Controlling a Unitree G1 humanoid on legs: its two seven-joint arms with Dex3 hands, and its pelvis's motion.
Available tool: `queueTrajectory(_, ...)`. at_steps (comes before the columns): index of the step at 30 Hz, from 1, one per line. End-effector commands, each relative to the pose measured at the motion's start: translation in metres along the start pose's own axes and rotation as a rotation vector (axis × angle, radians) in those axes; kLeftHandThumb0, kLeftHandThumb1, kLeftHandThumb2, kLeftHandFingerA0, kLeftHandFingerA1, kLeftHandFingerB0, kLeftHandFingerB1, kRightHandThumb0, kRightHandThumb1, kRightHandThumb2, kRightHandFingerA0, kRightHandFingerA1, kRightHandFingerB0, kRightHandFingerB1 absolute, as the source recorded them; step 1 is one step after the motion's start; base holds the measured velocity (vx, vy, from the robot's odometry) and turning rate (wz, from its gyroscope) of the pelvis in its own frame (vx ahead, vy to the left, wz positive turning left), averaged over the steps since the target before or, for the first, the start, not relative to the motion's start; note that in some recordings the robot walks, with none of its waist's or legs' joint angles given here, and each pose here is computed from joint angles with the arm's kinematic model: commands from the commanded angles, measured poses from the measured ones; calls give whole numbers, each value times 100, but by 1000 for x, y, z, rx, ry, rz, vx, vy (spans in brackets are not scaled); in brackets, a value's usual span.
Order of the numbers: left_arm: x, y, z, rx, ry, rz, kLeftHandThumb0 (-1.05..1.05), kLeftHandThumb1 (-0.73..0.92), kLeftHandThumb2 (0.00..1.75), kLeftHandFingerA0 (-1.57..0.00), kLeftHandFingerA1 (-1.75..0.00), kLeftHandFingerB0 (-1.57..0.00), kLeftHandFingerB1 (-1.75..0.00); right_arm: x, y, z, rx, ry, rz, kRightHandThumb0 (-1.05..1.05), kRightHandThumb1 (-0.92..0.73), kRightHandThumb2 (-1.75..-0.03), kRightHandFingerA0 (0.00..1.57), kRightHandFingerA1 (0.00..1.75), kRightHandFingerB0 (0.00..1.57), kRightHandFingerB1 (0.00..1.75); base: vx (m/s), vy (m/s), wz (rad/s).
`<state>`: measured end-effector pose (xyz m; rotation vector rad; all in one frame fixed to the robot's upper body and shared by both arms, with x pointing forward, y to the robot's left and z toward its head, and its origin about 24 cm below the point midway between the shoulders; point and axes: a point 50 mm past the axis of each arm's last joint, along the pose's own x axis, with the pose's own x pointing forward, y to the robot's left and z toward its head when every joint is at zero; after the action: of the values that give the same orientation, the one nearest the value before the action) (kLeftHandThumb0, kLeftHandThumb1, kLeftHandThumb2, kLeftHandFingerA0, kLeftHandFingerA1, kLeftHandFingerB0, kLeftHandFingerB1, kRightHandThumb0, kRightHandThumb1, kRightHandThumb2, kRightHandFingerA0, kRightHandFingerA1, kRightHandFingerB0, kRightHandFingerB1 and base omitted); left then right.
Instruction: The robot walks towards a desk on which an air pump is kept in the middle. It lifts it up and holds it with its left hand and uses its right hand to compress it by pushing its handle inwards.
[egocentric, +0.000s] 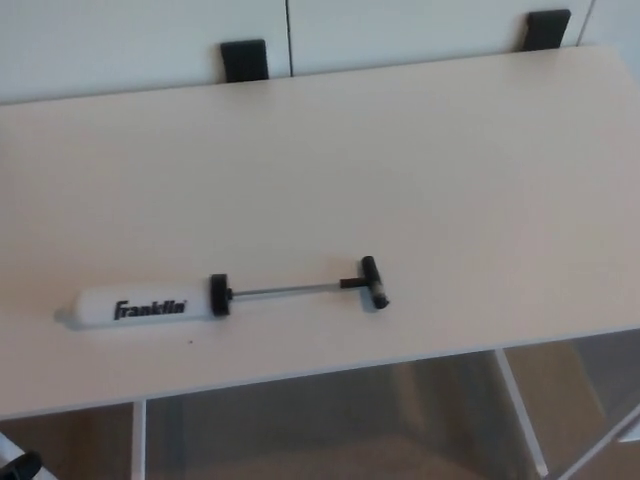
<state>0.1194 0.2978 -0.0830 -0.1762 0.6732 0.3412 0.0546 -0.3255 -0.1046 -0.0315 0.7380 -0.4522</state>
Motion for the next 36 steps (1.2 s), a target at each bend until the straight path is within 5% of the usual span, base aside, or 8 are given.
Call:
queueTrajectory(1, -2, 6, -1, 5, 21, 8, 2, 77, 61, -34, -45, -35, -38, 0, 0, 1, -14, -9, 0, -29, -60, -57, 65, 52, 47, 43, 1, 150, 19)
queueTrajectory(25, 2, 1, 6, 27, 13, -4, 3, 75, 61, -38, -46, -37, -38, 0, 1, 0, -1, -10, 1, -31, -58, -57, 67, 51, 48, 42, -1, 38, 3)
queueTrajectory(27, 1, 0, 6, 33, 14, -13, 2, 76, 61, -35, -45, -35, -38, 0, 1, -1, -14, -11, 3, -40, -47, -74, 59, 59, 43, 51, 0, 0, 0)
queueTrajectory(28, -1, 0, 6, 27, 16, -27, 3, 76, 59, -33, -44, -35, -36, 0, 2, -2, -14, -8, 5, -31, -60, -57, 63, 50, 46, 42, 0, 0, 0)
queueTrajectory(36, -59, 7, 7, -51, 8, -151, -15, 74, 65, -15, -39, -14, -32, 1, 0, 9, -10, -58, 5, -36, -58, -56, 63, 48, 46, 40, 0, 0, 0)
